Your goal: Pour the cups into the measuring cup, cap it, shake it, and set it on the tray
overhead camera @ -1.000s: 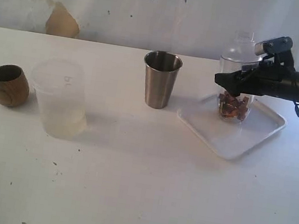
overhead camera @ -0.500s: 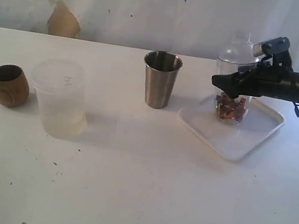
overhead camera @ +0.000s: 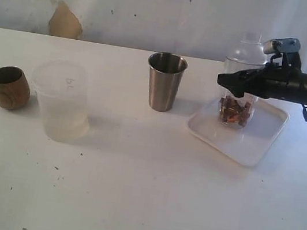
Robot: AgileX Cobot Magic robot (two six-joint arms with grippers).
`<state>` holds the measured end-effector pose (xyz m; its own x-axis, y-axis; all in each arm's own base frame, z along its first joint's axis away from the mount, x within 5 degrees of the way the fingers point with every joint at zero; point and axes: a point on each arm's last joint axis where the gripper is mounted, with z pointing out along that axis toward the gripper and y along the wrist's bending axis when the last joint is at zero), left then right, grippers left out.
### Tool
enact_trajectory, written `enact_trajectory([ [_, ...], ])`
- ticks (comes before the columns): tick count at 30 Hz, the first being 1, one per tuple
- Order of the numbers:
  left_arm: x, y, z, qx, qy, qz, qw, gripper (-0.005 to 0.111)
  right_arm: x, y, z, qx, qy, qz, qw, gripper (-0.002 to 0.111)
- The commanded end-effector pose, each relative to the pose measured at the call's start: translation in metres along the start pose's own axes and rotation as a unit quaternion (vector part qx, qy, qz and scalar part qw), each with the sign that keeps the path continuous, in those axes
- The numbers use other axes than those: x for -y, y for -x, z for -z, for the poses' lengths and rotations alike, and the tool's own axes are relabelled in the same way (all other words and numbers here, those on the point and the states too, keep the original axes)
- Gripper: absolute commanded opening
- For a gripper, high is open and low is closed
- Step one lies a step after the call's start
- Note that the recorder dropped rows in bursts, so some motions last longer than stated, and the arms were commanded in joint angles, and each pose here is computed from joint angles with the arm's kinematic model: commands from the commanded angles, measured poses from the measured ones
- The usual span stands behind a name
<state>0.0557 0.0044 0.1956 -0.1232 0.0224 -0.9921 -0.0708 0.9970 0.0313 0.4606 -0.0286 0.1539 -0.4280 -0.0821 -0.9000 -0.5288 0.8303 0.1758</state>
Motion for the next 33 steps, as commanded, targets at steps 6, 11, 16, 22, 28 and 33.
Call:
enact_trajectory([
  [6, 0.000, -0.001, 0.000, 0.003, 0.000, 0.001, 1.000, 0.000, -0.002, 0.006, 0.002, 0.009, 0.012, 0.004, 1.000, 0.102],
  [11, 0.000, -0.001, 0.000, 0.003, 0.000, 0.001, 1.000, 0.000, -0.007, 0.012, 0.007, 0.006, 0.024, 0.027, 0.999, 0.102],
  [16, 0.000, -0.001, 0.000, 0.003, 0.000, 0.001, 1.000, 0.000, -0.006, 0.018, 0.015, -0.002, 0.022, 0.051, 0.998, 0.102],
  [22, 0.000, -0.001, 0.000, 0.003, 0.000, 0.001, 1.000, 0.000, 0.006, 0.016, 0.029, 0.000, 0.020, 0.037, 0.999, 0.102],
  [28, 0.000, -0.001, 0.000, 0.003, 0.000, 0.001, 1.000, 0.000, 0.018, 0.010, 0.043, -0.012, 0.027, 0.036, 0.999, 0.102],
  [33, 0.000, -0.001, 0.000, 0.003, 0.000, 0.001, 1.000, 0.000, 0.014, 0.012, 0.046, 0.004, 0.057, 0.030, 0.998, 0.102],
])
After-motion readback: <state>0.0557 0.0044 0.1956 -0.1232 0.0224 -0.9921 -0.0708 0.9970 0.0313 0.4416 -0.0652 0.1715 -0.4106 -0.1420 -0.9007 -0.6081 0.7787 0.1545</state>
